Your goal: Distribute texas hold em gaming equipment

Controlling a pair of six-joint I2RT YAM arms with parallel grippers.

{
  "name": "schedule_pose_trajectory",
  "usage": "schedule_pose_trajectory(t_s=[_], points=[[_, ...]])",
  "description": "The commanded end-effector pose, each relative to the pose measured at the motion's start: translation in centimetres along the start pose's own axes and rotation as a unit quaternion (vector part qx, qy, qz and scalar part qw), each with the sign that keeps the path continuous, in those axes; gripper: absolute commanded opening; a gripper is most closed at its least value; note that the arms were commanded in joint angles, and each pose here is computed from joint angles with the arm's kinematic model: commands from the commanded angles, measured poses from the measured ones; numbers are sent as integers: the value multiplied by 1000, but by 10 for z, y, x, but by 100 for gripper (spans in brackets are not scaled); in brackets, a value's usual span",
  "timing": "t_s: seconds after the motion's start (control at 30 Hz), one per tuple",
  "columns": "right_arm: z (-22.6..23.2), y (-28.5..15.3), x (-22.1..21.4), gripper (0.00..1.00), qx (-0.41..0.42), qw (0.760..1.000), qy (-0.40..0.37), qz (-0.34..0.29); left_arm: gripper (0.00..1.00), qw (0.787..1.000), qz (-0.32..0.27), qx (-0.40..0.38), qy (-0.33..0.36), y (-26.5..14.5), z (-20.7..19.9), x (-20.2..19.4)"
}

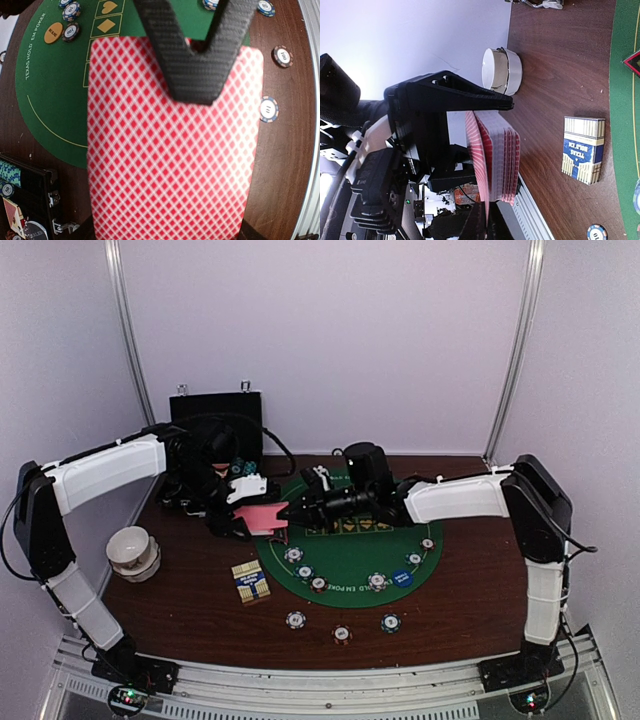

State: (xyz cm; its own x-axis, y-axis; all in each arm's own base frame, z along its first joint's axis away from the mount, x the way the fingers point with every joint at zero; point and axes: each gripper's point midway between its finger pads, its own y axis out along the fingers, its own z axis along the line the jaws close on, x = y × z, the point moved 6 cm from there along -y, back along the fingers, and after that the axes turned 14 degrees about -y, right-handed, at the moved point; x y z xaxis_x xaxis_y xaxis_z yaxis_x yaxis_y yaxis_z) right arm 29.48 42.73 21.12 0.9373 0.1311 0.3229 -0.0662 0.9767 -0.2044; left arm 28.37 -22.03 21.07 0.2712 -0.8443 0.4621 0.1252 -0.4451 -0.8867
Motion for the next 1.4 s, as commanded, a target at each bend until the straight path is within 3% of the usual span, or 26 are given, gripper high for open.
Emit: schedule_pose_trajectory(t_s=[0.0, 0.17, 0.53, 0.87, 1.27, 1.37], points=[[18, -18, 8, 6, 10, 1000, -23, -11, 0, 1000, -24, 18, 8, -12, 0, 7], [12, -35, 14, 0, -8, 999, -26, -18, 0, 1000, -20, 22, 3, -12, 1, 4], [-24, -72, 44, 0, -50, 998, -20, -44, 0, 999, -18, 31, -18, -18, 6, -5], [-82, -31, 68, 0, -93, 995, 2, -28, 0, 999, -25, 31, -19, -25, 3, -6], [-127, 25, 61, 0, -165, 986, -5, 13, 0, 999, -33, 23, -23, -26, 2, -3], [-131, 25, 60, 12, -190, 982, -13, 22, 0, 999, -33, 23, -23, -27, 1, -3]])
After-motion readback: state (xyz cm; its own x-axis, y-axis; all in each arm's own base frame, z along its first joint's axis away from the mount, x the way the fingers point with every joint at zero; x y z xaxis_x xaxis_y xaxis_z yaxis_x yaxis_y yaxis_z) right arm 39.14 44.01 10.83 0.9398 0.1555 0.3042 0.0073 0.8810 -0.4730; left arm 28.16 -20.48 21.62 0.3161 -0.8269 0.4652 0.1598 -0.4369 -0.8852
